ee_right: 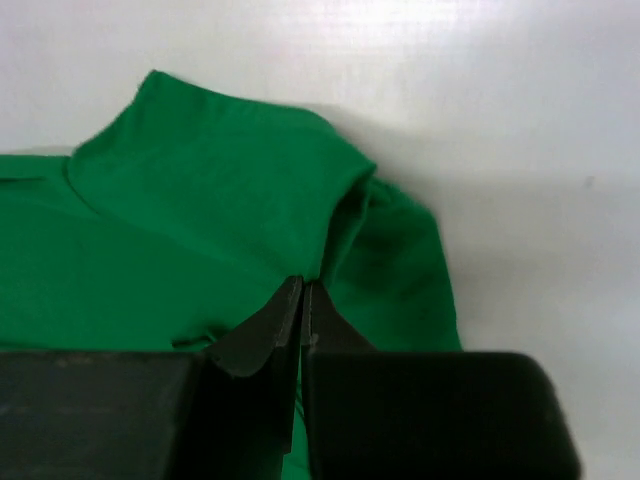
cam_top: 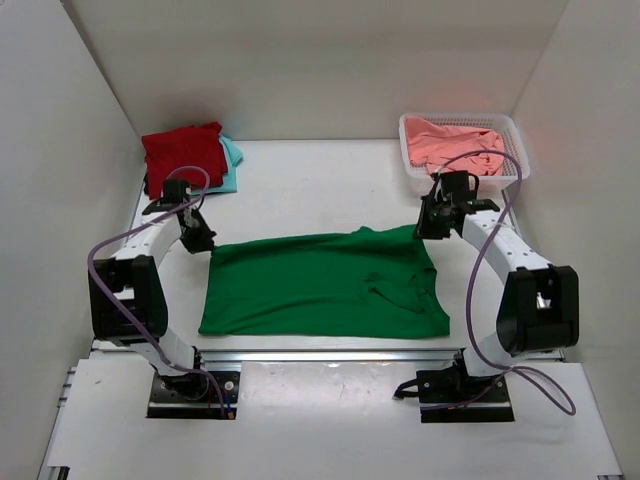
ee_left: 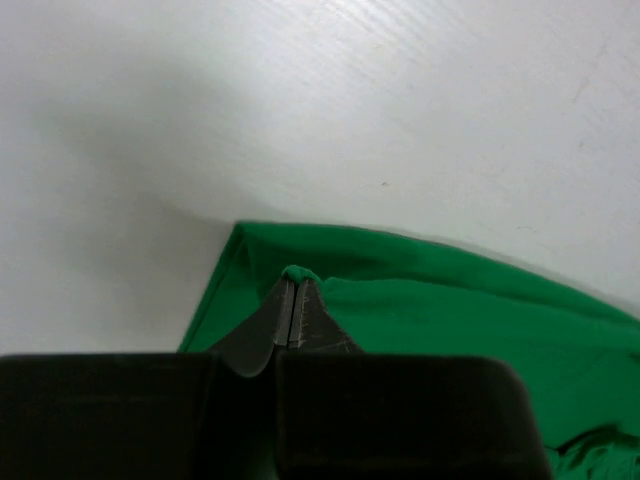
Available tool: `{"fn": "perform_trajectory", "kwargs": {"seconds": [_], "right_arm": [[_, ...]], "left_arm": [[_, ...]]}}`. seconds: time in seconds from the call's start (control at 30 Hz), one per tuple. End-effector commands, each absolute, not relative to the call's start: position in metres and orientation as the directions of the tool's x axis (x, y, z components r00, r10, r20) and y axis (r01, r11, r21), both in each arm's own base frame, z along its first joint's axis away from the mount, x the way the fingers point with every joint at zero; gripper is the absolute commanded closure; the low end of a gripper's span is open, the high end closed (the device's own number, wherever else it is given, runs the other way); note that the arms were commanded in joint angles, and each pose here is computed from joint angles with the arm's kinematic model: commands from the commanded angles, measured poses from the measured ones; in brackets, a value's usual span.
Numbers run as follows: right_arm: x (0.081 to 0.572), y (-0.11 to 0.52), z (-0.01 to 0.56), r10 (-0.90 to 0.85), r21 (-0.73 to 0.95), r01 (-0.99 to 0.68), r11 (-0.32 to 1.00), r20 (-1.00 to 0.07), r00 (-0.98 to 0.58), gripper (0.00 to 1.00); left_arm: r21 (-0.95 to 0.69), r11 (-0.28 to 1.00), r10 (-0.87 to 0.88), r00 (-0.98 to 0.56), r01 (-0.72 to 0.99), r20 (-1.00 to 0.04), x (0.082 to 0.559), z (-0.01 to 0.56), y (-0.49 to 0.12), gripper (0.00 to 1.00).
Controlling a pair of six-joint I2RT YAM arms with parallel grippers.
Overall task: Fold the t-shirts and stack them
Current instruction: Fold the other side of the tshirt into a rectangle
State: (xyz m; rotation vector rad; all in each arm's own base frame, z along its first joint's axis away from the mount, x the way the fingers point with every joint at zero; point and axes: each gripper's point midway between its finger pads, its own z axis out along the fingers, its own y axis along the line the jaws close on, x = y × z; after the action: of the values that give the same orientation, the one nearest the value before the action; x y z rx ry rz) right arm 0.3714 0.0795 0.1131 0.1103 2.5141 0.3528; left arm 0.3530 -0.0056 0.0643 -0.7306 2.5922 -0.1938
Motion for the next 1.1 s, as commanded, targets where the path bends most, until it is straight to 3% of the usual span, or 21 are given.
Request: {"fn": "perform_trajectory", "kwargs": {"seconds": [0.0,0.3,1.07], "right_arm": [[0.355,0.085,0.13,0.159,0.314,-0.046,0.948,-0.596,-0.787,1.0],[0.293,0.088,0.099,0.174,0.346,-0.026,0.938,-0.532,-0.829,1.0],[0.246,0.083,0.09,0.195,0.364,-0.001,0.931,-0.502,-0.843,1.0]], "left_arm": [[-0.247,0.843,-0.538,-0.736,-0.479,-0.411,0.34,0.079,0.007,1.0],[-0.216,0.846,-0.532,-0.74,-0.488,-0.412,0.309,0.071,0.01,1.0],[-0.164,0.844,-0.532,-0.757,-0.511,-0.379,0.281,0.065,0.016,1.0]]}}
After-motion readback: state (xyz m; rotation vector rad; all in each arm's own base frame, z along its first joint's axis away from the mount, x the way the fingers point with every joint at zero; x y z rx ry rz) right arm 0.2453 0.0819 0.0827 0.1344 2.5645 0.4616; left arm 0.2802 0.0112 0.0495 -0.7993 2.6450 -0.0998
